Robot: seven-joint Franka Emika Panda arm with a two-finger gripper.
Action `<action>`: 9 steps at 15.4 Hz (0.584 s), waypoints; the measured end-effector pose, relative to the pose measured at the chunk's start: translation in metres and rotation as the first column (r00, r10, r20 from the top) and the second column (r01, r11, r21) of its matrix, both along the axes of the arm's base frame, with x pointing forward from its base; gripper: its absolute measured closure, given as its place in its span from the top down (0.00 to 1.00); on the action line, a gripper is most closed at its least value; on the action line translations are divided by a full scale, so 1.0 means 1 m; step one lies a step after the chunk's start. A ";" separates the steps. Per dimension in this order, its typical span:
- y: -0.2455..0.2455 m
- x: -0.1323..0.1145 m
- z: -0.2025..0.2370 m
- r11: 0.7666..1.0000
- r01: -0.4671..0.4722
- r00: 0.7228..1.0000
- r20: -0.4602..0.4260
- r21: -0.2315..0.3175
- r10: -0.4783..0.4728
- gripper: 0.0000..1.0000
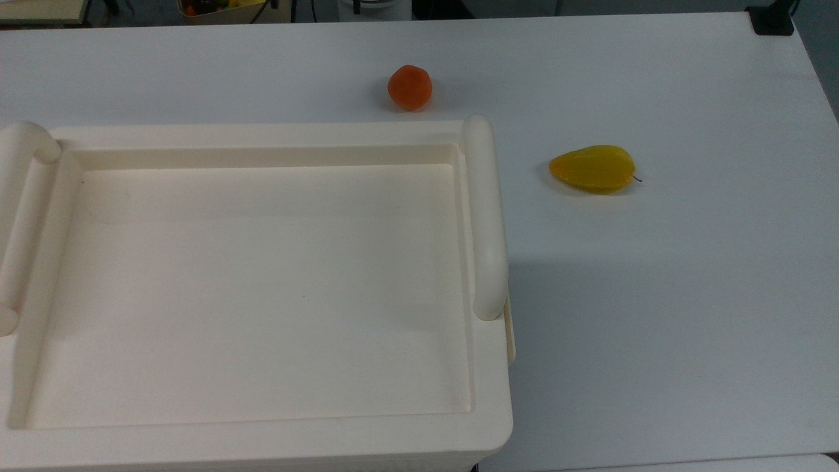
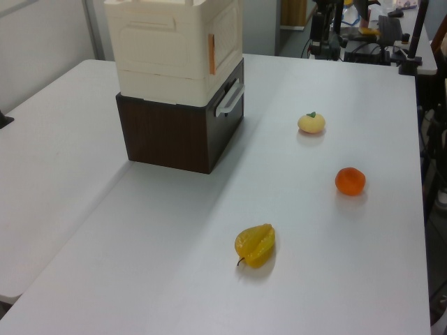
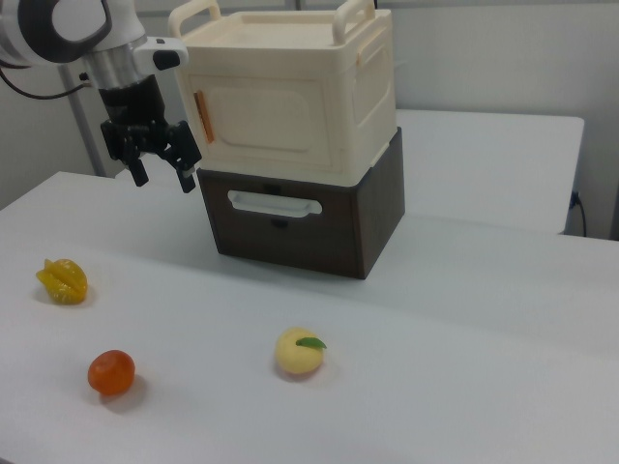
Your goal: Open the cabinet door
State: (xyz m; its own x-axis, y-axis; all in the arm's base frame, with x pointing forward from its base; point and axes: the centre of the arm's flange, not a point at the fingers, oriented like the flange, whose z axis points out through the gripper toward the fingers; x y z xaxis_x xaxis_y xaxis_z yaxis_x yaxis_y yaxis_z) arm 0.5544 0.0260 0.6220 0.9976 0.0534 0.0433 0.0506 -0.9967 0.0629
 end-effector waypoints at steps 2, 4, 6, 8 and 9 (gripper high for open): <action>0.000 0.000 0.000 1.000 0.002 1.000 -0.001 0.000 -0.002 1.00; 0.000 0.000 0.000 1.000 0.002 1.000 -0.001 0.000 -0.002 1.00; 0.000 0.000 -0.001 1.000 0.002 1.000 -0.001 0.000 -0.002 1.00; 0.000 0.001 -0.001 1.000 0.002 1.000 -0.002 0.000 -0.002 1.00; 0.000 0.001 -0.001 1.000 0.002 1.000 -0.002 0.000 -0.002 1.00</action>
State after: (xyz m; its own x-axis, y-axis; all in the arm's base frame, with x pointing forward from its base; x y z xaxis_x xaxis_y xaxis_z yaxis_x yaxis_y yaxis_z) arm 0.5551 0.0261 0.6206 0.9978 0.0519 0.0410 0.0492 -0.9968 0.0629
